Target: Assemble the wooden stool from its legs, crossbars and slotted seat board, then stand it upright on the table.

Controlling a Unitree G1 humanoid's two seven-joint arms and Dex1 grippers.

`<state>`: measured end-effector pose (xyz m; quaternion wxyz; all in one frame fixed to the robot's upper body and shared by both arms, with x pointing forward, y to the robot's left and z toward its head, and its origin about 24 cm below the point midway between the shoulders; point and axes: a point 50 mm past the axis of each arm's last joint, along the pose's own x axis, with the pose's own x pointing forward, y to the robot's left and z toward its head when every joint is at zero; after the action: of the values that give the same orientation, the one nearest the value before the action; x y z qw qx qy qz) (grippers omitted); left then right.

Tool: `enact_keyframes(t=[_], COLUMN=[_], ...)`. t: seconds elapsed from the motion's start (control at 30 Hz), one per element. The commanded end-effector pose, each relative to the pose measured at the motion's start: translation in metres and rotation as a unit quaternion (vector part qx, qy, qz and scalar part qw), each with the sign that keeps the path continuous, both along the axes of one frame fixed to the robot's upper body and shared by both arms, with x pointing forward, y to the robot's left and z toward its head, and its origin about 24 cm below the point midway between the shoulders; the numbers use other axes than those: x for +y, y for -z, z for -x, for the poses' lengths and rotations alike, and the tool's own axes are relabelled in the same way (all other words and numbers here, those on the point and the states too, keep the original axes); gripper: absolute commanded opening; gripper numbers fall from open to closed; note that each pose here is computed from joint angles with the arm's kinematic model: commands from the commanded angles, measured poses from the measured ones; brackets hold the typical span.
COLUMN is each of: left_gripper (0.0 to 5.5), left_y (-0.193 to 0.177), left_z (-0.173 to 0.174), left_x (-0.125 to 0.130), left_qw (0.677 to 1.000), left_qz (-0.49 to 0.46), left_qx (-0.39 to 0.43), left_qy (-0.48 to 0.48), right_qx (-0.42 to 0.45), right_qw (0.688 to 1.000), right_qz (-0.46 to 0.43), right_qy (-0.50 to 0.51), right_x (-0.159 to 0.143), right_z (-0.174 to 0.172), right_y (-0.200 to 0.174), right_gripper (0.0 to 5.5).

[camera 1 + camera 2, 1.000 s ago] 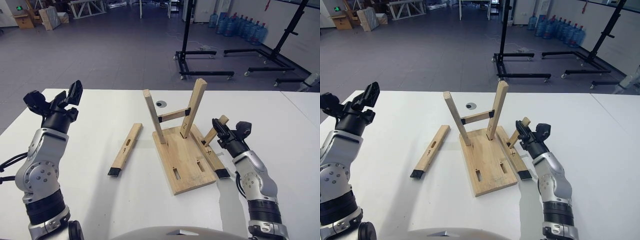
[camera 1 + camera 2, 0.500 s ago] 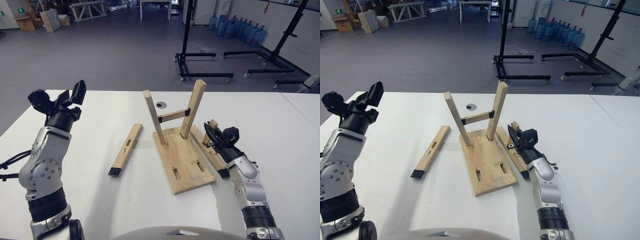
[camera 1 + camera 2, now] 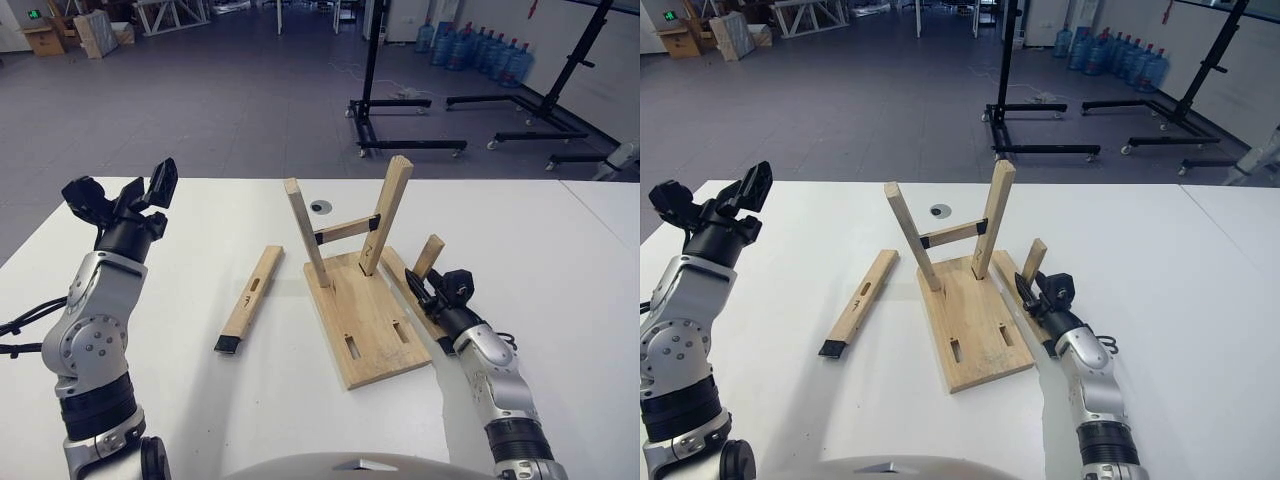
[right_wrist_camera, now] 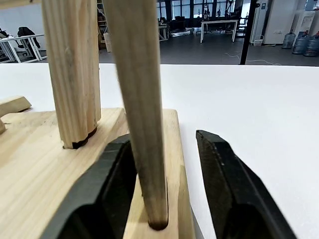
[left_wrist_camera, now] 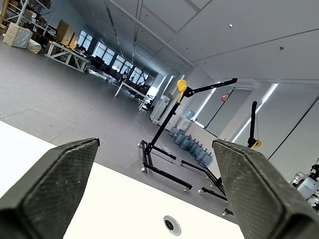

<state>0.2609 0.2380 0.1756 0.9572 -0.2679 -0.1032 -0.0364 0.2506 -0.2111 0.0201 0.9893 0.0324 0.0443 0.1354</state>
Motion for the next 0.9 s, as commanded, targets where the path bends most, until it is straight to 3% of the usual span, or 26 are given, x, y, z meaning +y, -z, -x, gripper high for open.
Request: enact_keyframes(t=[0.03,0.23,0.3,0.4,0.57,0.9], left_gripper=[4.16,4.16,4.16,4.16,4.16,4.16], left_y=[-0.002,-0.006,-0.007,-0.007,-0.006,-0.005], left_z=[-0.001,-0.004,-0.005,-0.006,-0.006,-0.005], left_x=[0.001,0.001,0.001,0.001,0.001,0.000], left_qw=[1.000,1.000,1.000,1.000,1.000,1.000], left_qz=[-0.006,-0.010,-0.012,-0.014,-0.019,-0.019], left_qx=[-0.001,-0.006,-0.007,-0.006,-0.001,0.001], left_qy=[-0.005,0.000,0.001,0.000,-0.005,-0.004], right_qx=[-0.037,-0.163,-0.206,-0.208,-0.137,-0.076], right_qw=[0.999,0.979,0.969,0.972,0.987,0.992], right_qz=[-0.013,-0.096,-0.118,-0.104,-0.036,-0.055], right_qy=[-0.013,-0.082,-0.073,-0.016,0.080,0.090], right_x=[0.000,0.004,0.007,0.012,0.017,0.027], right_z=[-0.011,-0.024,-0.029,-0.041,-0.058,-0.059], right_y=[-0.028,-0.132,-0.175,-0.208,-0.224,-0.217], right_gripper=[2.75,2.85,2.85,2.85,2.85,2.85])
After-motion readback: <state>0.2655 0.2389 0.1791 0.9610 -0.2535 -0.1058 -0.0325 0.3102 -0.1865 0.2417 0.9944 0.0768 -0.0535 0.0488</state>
